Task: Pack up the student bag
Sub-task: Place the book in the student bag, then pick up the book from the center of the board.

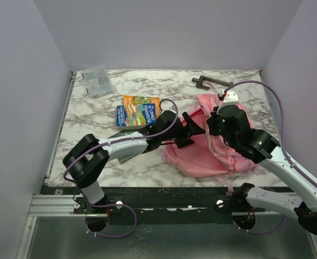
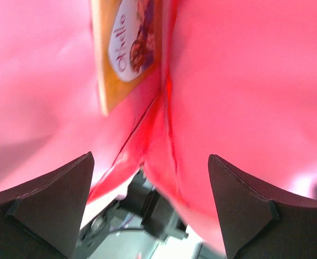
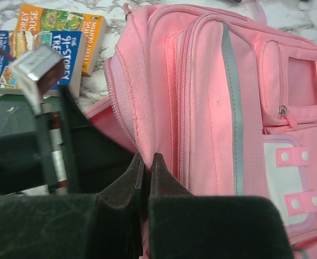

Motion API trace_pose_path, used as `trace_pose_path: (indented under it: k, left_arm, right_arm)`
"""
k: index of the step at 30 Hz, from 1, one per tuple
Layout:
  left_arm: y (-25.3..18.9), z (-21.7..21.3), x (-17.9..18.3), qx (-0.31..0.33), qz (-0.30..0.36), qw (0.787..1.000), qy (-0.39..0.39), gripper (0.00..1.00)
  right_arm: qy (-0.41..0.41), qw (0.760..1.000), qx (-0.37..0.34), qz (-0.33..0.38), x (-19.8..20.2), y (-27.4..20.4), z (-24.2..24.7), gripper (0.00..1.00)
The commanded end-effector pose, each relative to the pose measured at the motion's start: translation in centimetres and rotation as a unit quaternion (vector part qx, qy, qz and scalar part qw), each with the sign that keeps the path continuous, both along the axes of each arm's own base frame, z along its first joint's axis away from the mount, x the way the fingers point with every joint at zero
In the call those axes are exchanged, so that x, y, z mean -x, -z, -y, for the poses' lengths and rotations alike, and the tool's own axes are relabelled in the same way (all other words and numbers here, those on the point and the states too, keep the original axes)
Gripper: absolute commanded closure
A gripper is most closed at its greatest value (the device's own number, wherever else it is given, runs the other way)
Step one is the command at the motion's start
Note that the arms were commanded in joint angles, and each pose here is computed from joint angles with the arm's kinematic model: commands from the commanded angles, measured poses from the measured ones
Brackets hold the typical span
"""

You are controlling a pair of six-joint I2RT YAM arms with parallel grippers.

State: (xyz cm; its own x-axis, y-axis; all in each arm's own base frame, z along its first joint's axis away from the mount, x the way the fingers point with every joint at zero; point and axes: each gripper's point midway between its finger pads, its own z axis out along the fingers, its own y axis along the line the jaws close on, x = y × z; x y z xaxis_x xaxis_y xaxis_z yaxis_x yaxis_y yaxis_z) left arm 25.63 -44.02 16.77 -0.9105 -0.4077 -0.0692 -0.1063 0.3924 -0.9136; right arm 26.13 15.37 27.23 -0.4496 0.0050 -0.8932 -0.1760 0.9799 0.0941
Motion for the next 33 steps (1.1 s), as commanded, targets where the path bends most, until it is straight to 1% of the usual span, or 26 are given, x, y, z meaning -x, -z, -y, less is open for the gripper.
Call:
trace_pose_path:
  k: [1, 3, 4, 6, 8, 10, 12, 14, 17, 18, 20, 22, 24, 26, 28, 32, 33]
  left_arm:
    - [-2.4, -4.6, 1.6, -0.017, 0.08, 0.996, 0.028, 0.12]
    - [-4.6, -6.9, 1.9, -0.013, 0.144, 0.989, 0.037, 0.11]
    - [-6.2, -8.3, 2.0, -0.01, 0.186, 0.982, 0.041, 0.1]
    - [-8.3, -11.2, 1.9, -0.008, 0.244, 0.969, 0.037, 0.09]
    - [-10.2, -14.3, 1.6, 0.001, 0.279, 0.96, 0.027, 0.06]
    - [-12.2, -17.1, 1.3, -0.005, 0.314, 0.949, 0.027, 0.05]
    - [-14.0, -19.6, 1.0, -0.04, 0.347, 0.936, 0.033, 0.03]
    - [-16.1, -21.7, 0.8, -0.085, 0.382, 0.919, 0.038, 0.03]
    - [-18.6, -24.2, 0.4, -0.149, 0.428, 0.891, 0.031, 0.03]
    - [-18.7, -24.9, 0.1, -0.175, 0.437, 0.882, 0.024, 0.03]
    - [-19.0, -26.1, -0.2, -0.206, 0.445, 0.871, 0.002, 0.03]
    - [-18.7, -26.6, -0.2, -0.216, 0.458, 0.862, -0.008, 0.03]
    - [-18.0, -27.0, -0.1, -0.226, 0.47, 0.853, -0.015, 0.03]
    - [-16.9, -27.4, -0.3, -0.239, 0.466, 0.851, -0.018, 0.03]
    - [-16.3, -27.5, -0.1, -0.242, 0.466, 0.851, -0.014, 0.03]
    - [-16.7, -27.4, 0.4, -0.233, 0.478, 0.847, -0.012, 0.03]
    - [-16.8, -27.3, 0.6, -0.23, 0.479, 0.847, -0.011, 0.03]
  right_arm:
    - [0.078, 0.996, 0.029, 0.027, -0.2, -1.5, 3.6, 1.0]
    - [0.087, 0.995, 0.042, 0.003, 0.2, -0.1, 4.0, 1.0]
    - [0.091, 0.995, 0.041, -0.009, 0.4, 0.6, 4.0, 1.0]
    - [0.087, 0.995, 0.034, -0.041, 1.0, 2.4, 3.6, 0.98]
    - [0.083, 0.994, 0.021, -0.073, 1.6, 4.4, 2.9, 0.88]
    - [0.072, 0.992, 0.006, -0.102, 2.2, 6.5, 2.0, 0.74]
    - [0.059, 0.989, -0.005, -0.133, 2.7, 8.4, 0.9, 0.6]
    - [0.047, 0.986, -0.009, -0.16, 2.9, 9.6, -0.1, 0.48]
    - [0.027, 0.984, -0.025, -0.172, 2.4, 9.3, -1.9, 0.33]
    - [0.017, 0.985, -0.038, -0.168, 1.9, 8.8, -2.8, 0.28]
    - [-0.005, 0.985, -0.064, -0.16, 0.8, 7.9, -4.9, 0.22]
    - [-0.034, 0.981, -0.106, -0.157, -0.3, 7.3, -7.9, 0.19]
    - [-0.072, 0.97, -0.167, -0.161, -1.5, 7.1, -11.7, 0.18]
    - [-0.098, 0.956, -0.23, -0.156, -2.9, 6.9, -15.2, 0.15]
    - [-0.115, 0.941, -0.272, -0.164, -4.0, 7.5, -17.9, 0.1]
    - [-0.137, 0.922, -0.316, -0.18, -6.6, 9.2, -21.7, 0.0]
    - [-0.133, 0.92, -0.319, -0.186, -7.4, 10.1, -22.2, 0.0]
